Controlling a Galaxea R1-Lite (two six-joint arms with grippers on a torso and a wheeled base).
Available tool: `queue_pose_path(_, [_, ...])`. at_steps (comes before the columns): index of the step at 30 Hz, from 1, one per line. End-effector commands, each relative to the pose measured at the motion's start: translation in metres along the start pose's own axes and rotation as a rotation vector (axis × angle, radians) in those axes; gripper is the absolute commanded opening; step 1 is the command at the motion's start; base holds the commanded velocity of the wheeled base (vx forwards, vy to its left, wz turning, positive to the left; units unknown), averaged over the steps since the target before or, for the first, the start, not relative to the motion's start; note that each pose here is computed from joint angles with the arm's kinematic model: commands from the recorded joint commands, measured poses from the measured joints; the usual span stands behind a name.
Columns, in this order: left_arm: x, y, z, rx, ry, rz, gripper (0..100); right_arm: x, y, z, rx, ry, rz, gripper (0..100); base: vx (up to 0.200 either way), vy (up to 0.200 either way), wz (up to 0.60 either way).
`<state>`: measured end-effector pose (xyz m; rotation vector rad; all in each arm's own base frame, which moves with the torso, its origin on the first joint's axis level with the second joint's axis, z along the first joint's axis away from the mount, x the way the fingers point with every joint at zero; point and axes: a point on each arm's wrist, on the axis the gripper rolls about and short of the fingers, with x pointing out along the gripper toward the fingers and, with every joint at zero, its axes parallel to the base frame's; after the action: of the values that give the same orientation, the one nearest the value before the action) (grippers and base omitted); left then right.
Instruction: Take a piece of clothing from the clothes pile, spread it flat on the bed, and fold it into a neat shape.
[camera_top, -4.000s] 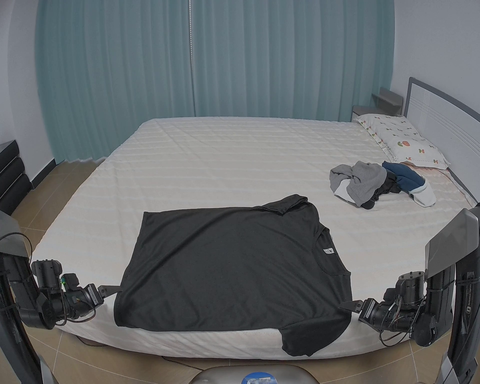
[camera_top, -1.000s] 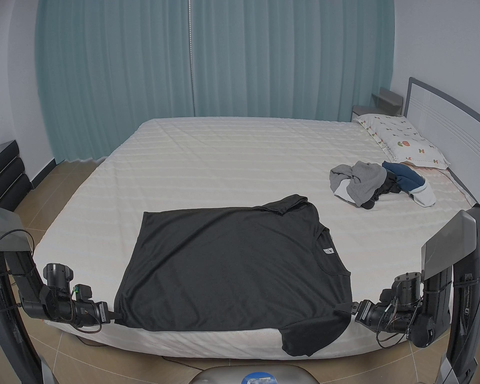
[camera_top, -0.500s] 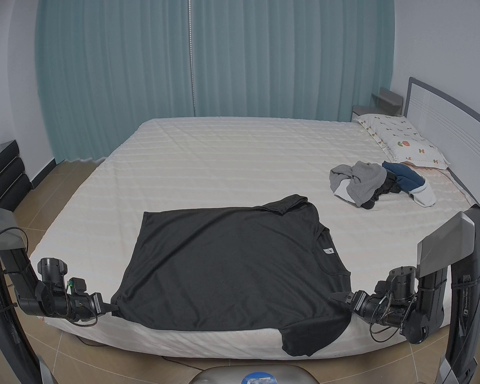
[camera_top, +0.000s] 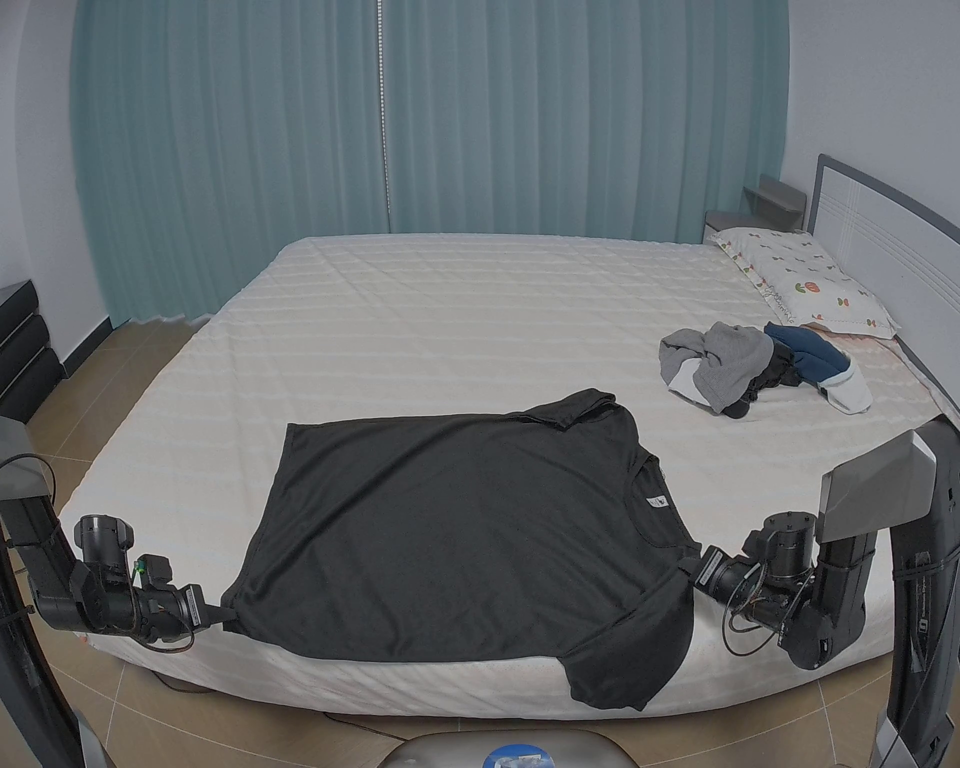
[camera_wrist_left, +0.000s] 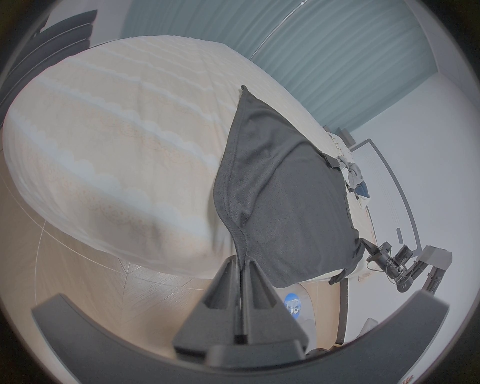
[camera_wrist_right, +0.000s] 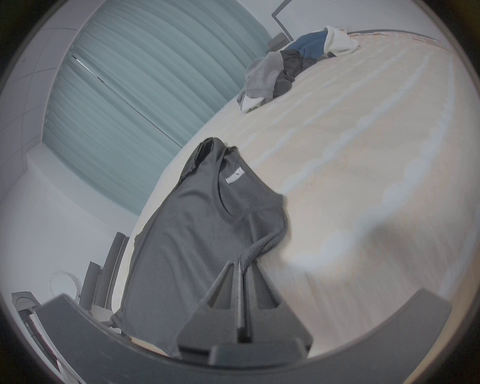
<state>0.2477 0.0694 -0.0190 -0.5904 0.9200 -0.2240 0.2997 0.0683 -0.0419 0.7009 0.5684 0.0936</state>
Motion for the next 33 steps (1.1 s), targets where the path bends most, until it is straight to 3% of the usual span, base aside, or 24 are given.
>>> queue_pose_path(1, [0.000,0.002,0.000,-0.005,-0.001,0.002,0,0.013,0.008,0.013,-0.018,-0.068,0.053,0,0.000,0.000,0.00])
queue_pose_path(10, [0.001,0.002,-0.001,-0.008,0.003,0.003,0,0.034,0.011,0.018,-0.035,-0.103,0.093,0,0.000,0.000,0.00])
queue_pose_path(11, [0.001,0.002,-0.001,-0.009,0.005,0.001,0,0.038,0.008,0.015,-0.044,-0.095,0.091,100,0.000,0.000,0.00])
queue_pose_path(19, [0.001,0.003,-0.001,-0.010,0.004,0.003,0,0.050,0.002,0.014,-0.054,-0.109,0.082,100,0.000,0.000,0.00])
queue_pose_path(21, [0.001,0.003,-0.001,-0.012,0.004,0.003,0,0.031,-0.004,0.025,-0.040,-0.112,0.056,100,0.000,0.000,0.00])
queue_pose_path(27, [0.001,0.003,0.000,-0.010,0.002,0.003,0,-0.009,-0.004,0.048,-0.010,-0.093,0.106,100,0.000,0.000,0.00])
queue_pose_path(33, [0.001,0.003,0.000,-0.010,0.002,0.003,0,-0.048,-0.006,0.031,-0.026,0.145,0.237,100,0.000,0.000,0.00])
